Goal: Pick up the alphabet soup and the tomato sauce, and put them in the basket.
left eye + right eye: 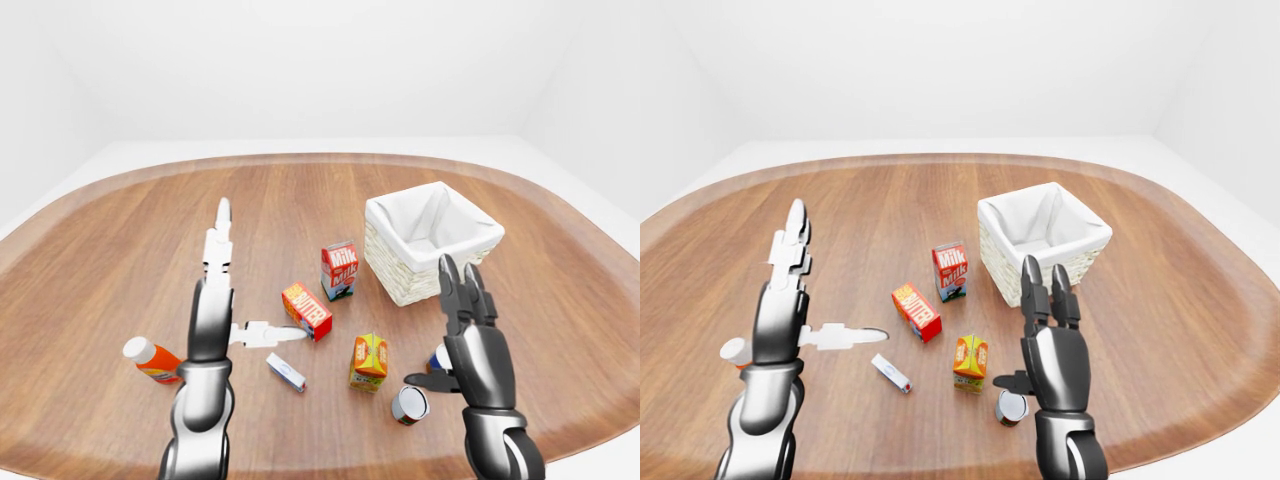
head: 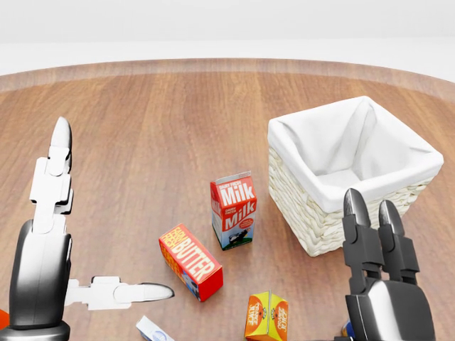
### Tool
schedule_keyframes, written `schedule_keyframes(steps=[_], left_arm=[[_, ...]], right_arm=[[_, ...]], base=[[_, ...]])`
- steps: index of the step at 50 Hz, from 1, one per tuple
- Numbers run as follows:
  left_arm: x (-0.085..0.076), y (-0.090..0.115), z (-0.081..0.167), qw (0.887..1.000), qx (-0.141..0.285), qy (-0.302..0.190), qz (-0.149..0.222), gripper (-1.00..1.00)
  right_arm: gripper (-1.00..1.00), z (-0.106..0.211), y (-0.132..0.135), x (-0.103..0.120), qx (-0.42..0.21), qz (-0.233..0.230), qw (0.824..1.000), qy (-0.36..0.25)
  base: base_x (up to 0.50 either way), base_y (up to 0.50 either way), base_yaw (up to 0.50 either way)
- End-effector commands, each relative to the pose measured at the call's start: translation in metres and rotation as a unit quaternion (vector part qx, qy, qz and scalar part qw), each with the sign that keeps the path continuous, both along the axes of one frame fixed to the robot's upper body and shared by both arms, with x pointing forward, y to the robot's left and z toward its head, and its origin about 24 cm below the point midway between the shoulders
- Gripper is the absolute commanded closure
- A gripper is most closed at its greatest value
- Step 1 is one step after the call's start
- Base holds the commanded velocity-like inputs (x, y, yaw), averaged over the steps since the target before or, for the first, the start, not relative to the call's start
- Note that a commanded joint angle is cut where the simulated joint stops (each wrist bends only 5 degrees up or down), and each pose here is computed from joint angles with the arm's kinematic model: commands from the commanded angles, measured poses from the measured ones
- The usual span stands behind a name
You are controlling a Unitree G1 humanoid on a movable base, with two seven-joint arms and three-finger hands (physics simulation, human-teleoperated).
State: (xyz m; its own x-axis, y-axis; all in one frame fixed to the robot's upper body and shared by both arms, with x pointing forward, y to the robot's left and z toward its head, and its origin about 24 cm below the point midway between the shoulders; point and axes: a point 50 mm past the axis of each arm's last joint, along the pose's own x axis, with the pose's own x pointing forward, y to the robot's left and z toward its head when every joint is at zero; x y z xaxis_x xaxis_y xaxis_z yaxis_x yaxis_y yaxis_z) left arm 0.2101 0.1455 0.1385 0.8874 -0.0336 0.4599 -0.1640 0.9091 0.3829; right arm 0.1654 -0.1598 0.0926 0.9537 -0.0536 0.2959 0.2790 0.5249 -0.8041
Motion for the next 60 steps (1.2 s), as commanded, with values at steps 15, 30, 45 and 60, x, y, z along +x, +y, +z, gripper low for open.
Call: schedule_keyframes(steps=[15,30,45,60], left_arm=[[0.0,0.0,0.001,1.0,0.002,-0.001,0.002,-1.0],[-0.001,0.0,-0.001,1.0,0.003,0.001,0.004,-1.0],[0.0,0.0,0.0,1.0,0.005,0.0,0.004,-1.0],[-0.001,0.0,0.0,1.0,0.005,0.0,0.004,-1.0]], right_arm=[[-1.0,0.004,0.0,-0.011,-0.124,0.003,0.992,0.039],[-1.0,-0.008,-0.02,-0.009,-0.13,-0.032,0.987,0.089],[-1.0,-0.023,-0.035,0.002,-0.132,-0.054,0.982,0.12],[-1.0,-0.033,-0.043,0.01,-0.147,-0.062,0.978,0.137]], base=[[0.0,0.0,0.0],[0.0,0.0,0.0],[0.0,0.0,0.0],[0.0,0.0,0.0]])
